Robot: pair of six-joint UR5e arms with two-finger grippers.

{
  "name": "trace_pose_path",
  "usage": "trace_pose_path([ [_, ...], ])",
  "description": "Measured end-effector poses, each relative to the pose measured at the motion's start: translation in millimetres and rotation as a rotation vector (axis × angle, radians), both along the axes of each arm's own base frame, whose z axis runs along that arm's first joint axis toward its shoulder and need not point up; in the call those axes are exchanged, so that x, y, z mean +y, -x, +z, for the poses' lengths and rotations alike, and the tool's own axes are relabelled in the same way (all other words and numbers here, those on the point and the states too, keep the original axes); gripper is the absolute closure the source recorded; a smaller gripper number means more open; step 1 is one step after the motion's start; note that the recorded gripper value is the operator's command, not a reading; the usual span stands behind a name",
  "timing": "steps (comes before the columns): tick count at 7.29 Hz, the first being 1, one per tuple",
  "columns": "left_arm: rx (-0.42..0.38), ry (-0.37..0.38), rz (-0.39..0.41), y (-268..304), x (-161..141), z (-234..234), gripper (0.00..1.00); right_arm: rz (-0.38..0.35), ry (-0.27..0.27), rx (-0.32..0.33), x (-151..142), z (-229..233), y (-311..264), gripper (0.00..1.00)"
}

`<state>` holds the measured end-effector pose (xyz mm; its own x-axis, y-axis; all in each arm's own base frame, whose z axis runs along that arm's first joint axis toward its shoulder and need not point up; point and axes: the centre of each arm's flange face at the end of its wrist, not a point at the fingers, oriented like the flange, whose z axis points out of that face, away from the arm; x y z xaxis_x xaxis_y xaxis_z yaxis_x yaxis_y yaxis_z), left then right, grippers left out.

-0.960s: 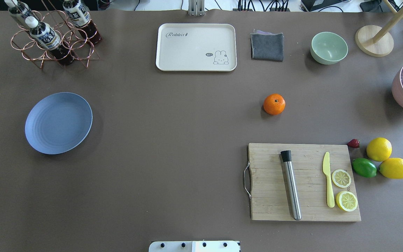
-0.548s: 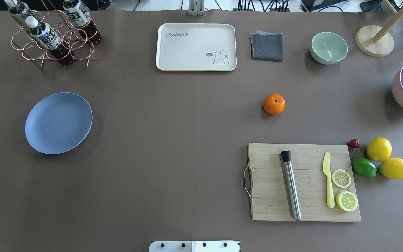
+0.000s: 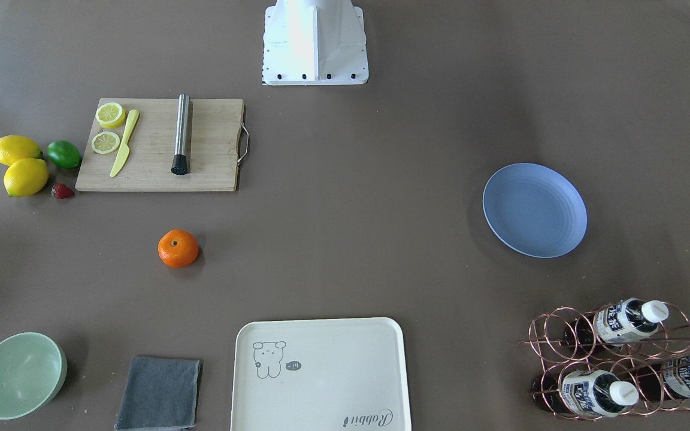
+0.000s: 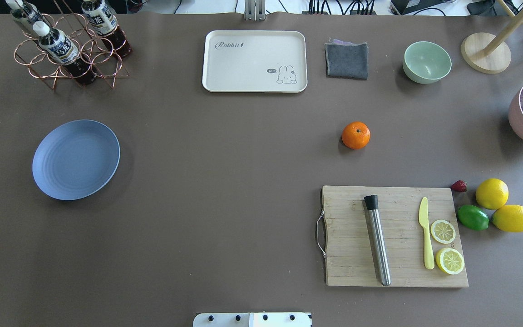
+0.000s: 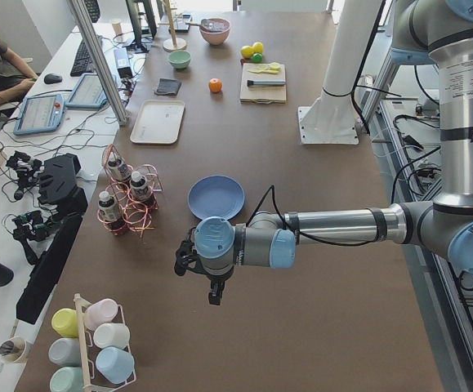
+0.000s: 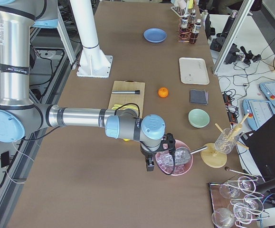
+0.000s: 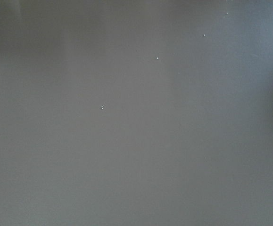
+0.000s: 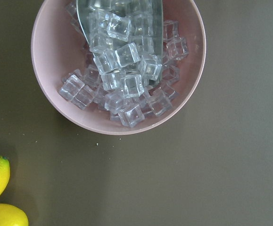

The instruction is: Pick orange to plate

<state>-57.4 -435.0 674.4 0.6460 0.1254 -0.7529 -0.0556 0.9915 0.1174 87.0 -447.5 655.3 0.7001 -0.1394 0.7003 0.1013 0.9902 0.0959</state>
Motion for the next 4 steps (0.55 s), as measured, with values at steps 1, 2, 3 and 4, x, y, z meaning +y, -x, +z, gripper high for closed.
trace_pose_path([
  [1,-0.001,0.000,-0.005,0.3,-0.4,-2.0,0.02,0.000,0.000,0.002,0.4,0.2,-0.1,0.00],
  [2,-0.001,0.000,-0.007,0.4,-0.5,-3.0,0.02,0.000,0.000,0.002,0.7,0.4,-0.1,0.00],
  [3,0.001,-0.001,-0.007,0.3,-0.4,-3.8,0.02,-0.001,0.001,0.003,0.9,0.9,-0.1,0.00],
  [4,0.004,-0.001,-0.007,0.1,-0.2,-4.2,0.02,-0.001,0.001,0.003,1.0,1.5,-0.2,0.00],
])
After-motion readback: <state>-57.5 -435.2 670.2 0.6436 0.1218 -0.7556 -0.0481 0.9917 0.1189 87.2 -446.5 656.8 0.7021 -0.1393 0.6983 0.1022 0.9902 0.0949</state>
